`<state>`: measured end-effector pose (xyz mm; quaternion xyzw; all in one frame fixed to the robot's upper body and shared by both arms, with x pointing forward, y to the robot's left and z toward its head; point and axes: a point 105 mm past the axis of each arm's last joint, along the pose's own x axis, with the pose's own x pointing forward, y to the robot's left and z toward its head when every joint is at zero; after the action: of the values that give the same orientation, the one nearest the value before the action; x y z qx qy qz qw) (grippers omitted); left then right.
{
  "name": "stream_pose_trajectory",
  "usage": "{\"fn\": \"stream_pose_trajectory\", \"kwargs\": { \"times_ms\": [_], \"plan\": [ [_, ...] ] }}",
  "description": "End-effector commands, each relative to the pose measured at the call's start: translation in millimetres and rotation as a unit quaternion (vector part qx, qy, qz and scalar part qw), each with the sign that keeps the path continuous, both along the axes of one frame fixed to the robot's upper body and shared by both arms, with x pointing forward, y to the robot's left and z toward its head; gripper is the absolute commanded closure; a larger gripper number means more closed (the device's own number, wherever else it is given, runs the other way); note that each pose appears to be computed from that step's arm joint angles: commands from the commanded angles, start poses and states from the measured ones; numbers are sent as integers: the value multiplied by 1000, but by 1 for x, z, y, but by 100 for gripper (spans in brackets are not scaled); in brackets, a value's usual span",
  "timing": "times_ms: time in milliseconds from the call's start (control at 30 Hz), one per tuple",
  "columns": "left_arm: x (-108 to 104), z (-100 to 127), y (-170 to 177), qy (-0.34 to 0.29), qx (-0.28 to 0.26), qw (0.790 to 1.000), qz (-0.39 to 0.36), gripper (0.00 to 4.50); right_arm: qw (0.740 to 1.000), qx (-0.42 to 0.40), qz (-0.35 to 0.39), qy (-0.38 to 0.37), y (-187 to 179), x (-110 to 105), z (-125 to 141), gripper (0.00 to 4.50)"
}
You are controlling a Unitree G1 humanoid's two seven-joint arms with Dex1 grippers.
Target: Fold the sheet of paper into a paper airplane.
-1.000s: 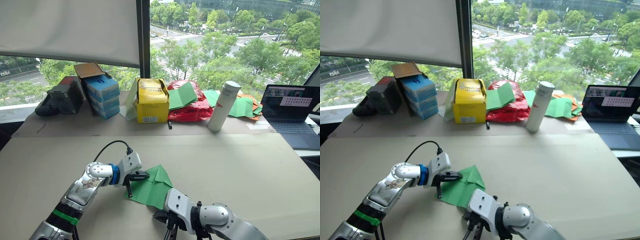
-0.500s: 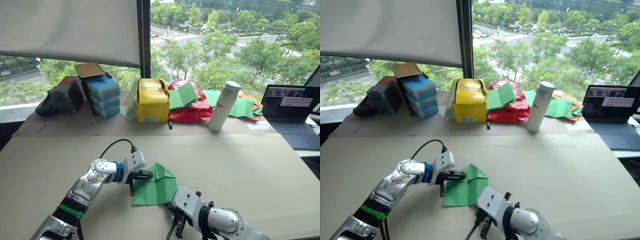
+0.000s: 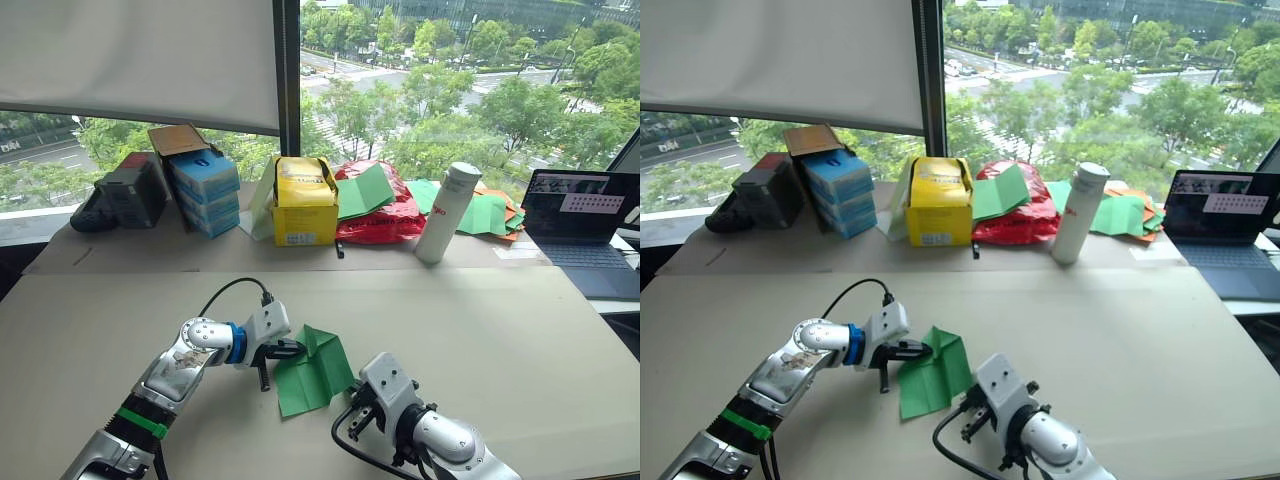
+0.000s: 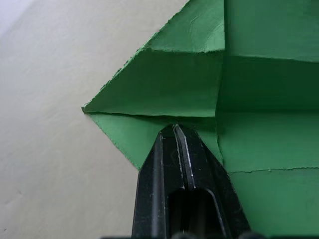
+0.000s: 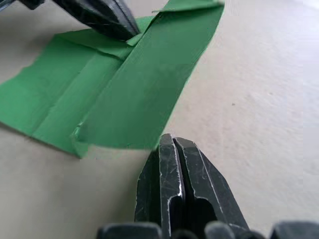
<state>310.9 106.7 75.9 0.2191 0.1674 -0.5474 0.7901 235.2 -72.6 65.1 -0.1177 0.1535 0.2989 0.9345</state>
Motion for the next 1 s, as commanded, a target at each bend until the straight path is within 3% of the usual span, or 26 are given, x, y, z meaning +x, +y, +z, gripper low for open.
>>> {"fn": "stream_pose_trajectory", "kwargs": {
  "times_ms": [33, 400, 567, 800, 1000],
  "plan": [
    [2, -9, 5, 10, 19, 1000, 11, 448, 998, 43, 19, -36, 12, -1, 19, 450],
    [5, -6, 4, 4, 19, 1000, 11, 448, 990, 74, 102, -59, 47, 26, 25, 450],
    [-6, 2, -10, 26, -12, 999, -18, 448, 988, 73, 113, -74, 54, 45, 28, 450],
    [-11, -6, -16, 74, -48, 996, -4, 448, 986, 59, 135, -73, 54, 44, 24, 450],
    [-7, -7, 6, 78, -49, 995, 45, 448, 985, 56, 147, -77, 57, 44, 26, 450]
  ]
}}
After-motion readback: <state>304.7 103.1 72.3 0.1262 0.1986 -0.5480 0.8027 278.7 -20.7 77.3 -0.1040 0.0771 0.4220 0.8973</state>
